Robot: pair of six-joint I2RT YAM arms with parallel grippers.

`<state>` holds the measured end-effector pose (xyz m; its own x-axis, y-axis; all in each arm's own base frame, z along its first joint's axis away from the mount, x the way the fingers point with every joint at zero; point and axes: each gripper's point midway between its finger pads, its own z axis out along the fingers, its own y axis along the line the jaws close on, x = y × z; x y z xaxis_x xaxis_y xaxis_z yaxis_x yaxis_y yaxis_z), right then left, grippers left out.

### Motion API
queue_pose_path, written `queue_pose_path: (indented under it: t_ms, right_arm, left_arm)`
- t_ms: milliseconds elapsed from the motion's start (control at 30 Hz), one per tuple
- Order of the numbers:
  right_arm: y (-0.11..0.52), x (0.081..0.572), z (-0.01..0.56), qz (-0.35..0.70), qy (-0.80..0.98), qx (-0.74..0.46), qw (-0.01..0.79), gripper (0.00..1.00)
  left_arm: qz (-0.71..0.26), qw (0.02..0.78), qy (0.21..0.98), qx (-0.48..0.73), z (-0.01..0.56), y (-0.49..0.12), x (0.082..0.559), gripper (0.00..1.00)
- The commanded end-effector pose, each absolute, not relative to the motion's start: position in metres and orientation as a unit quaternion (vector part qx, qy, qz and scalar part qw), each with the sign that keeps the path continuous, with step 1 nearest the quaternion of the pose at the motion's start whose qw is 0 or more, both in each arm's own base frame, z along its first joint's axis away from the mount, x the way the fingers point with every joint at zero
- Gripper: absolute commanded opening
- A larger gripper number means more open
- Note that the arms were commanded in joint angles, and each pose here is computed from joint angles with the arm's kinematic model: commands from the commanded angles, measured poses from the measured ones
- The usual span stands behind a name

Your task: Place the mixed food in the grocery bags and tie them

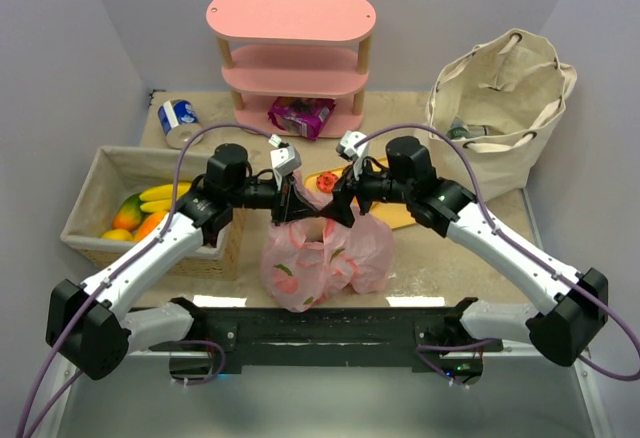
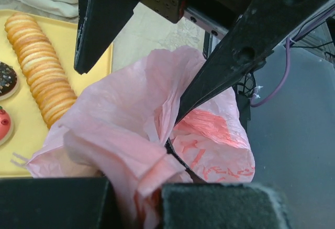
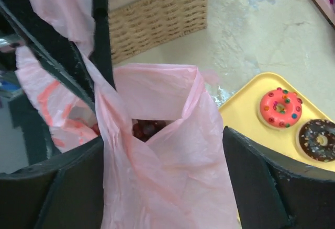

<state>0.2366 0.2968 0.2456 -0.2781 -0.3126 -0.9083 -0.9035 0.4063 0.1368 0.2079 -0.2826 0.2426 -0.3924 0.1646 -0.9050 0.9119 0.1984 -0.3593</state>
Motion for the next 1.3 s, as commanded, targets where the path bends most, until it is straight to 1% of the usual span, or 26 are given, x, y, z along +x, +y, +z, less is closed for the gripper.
queue_pose_path:
  t_ms: [0, 167, 200, 267, 300, 367, 400, 500, 867, 900, 1067, 1100, 1167, 1200, 1233, 1267]
  right_arm:
    - [0.315, 0.211, 0.345, 0.446, 0.632, -0.410, 0.484, 0.85]
    - [0.326, 0.204, 0.375, 0.496, 0.587, -0.401, 0.499, 0.82]
    - [0.328, 0.205, 0.388, 0.504, 0.569, -0.396, 0.515, 0.82]
    - [0.332, 0.207, 0.389, 0.507, 0.565, -0.397, 0.516, 0.80]
    - [0.333, 0.210, 0.392, 0.506, 0.562, -0.397, 0.520, 0.75]
    - [0.338, 0.215, 0.385, 0.505, 0.565, -0.401, 0.515, 0.70]
    - [0.340, 0.216, 0.385, 0.506, 0.562, -0.404, 0.515, 0.66]
    - [0.346, 0.216, 0.379, 0.513, 0.559, -0.415, 0.503, 0.61]
    - [0.356, 0.220, 0.359, 0.516, 0.559, -0.434, 0.482, 0.48]
    - [0.357, 0.220, 0.360, 0.518, 0.555, -0.437, 0.482, 0.44]
    - [0.359, 0.218, 0.355, 0.524, 0.553, -0.442, 0.474, 0.30]
    - [0.358, 0.218, 0.356, 0.525, 0.549, -0.443, 0.476, 0.24]
    - [0.357, 0.214, 0.359, 0.530, 0.544, -0.441, 0.478, 0.15]
    - [0.357, 0.215, 0.359, 0.529, 0.546, -0.437, 0.480, 0.03]
    - [0.355, 0.216, 0.360, 0.526, 0.550, -0.433, 0.484, 0.00]
    - [0.352, 0.220, 0.361, 0.517, 0.563, -0.418, 0.492, 0.00]
  left_arm:
    - [-0.482, 0.406, 0.652, 0.422, 0.246, -0.283, 0.210, 0.00]
    - [-0.492, 0.398, 0.643, 0.431, 0.244, -0.285, 0.205, 0.00]
    - [-0.493, 0.396, 0.643, 0.433, 0.244, -0.285, 0.203, 0.00]
    - [-0.496, 0.394, 0.639, 0.436, 0.244, -0.286, 0.202, 0.00]
    - [-0.497, 0.392, 0.639, 0.437, 0.244, -0.287, 0.200, 0.00]
    - [-0.500, 0.392, 0.634, 0.440, 0.245, -0.287, 0.199, 0.00]
    - [-0.501, 0.392, 0.632, 0.442, 0.246, -0.288, 0.198, 0.00]
    - [-0.504, 0.389, 0.630, 0.445, 0.245, -0.289, 0.195, 0.00]
    - [-0.513, 0.387, 0.617, 0.455, 0.248, -0.291, 0.188, 0.00]
    - [-0.514, 0.384, 0.618, 0.454, 0.247, -0.292, 0.188, 0.00]
    - [-0.514, 0.384, 0.617, 0.456, 0.247, -0.292, 0.187, 0.00]
    - [-0.514, 0.384, 0.616, 0.457, 0.247, -0.292, 0.187, 0.00]
    - [-0.514, 0.384, 0.617, 0.457, 0.246, -0.292, 0.187, 0.00]
    - [-0.512, 0.385, 0.619, 0.455, 0.246, -0.292, 0.188, 0.00]
    - [-0.509, 0.389, 0.619, 0.454, 0.248, -0.292, 0.190, 0.00]
    - [-0.504, 0.391, 0.624, 0.452, 0.247, -0.291, 0.191, 0.00]
